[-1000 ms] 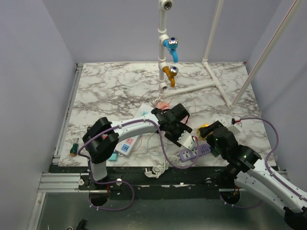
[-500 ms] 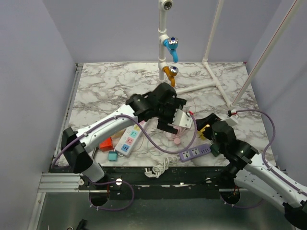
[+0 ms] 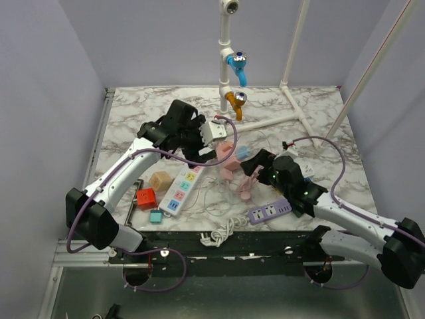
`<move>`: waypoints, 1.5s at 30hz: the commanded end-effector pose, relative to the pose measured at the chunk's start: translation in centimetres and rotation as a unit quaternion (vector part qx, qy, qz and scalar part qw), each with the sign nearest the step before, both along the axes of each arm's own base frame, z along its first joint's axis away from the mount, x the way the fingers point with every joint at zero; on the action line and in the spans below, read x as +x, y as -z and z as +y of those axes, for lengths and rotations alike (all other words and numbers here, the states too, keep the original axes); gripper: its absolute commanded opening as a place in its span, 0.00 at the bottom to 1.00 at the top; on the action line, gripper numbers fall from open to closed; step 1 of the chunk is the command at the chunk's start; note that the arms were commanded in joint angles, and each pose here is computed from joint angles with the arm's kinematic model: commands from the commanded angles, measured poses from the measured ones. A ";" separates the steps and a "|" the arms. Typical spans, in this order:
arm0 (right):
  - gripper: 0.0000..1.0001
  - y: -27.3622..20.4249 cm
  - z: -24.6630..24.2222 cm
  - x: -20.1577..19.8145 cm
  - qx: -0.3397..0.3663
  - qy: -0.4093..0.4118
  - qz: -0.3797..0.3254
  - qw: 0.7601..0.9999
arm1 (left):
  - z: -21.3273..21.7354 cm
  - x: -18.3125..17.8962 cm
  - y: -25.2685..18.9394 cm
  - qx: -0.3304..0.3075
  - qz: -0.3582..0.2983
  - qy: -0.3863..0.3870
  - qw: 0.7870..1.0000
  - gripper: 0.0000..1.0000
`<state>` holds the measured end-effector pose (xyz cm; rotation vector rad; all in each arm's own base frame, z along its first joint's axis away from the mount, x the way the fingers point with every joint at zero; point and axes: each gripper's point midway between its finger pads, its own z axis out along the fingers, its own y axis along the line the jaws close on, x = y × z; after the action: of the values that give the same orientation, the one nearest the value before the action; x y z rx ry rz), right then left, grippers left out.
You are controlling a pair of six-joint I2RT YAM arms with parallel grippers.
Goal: Pull the plug off the socket
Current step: Remove the plug from the socket.
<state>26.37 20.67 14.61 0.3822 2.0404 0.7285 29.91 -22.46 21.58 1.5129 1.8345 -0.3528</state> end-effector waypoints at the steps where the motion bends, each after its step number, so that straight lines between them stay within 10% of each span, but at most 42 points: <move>1: 1.00 -0.5 2.7 1.3 0.016 -0.044 -0.034 0.998 | -0.6 -1.2 -1.3 -0.049 0.007 -0.010 0.999 0.98; 28: 0.98 5.2 6.9 7.7 -0.013 -0.096 -0.027 0.995 | 0.8 -2.6 -0.5 -0.064 0.004 -0.035 0.997 0.99; 45: 0.57 6.0 8.1 8.1 0.010 -0.104 -0.013 0.994 | 0.6 -3.0 -0.3 -0.064 0.000 -0.013 0.998 0.99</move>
<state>34.33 28.17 6.81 0.1984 2.0859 0.8501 26.94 -21.70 20.82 1.3886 1.8515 -0.4453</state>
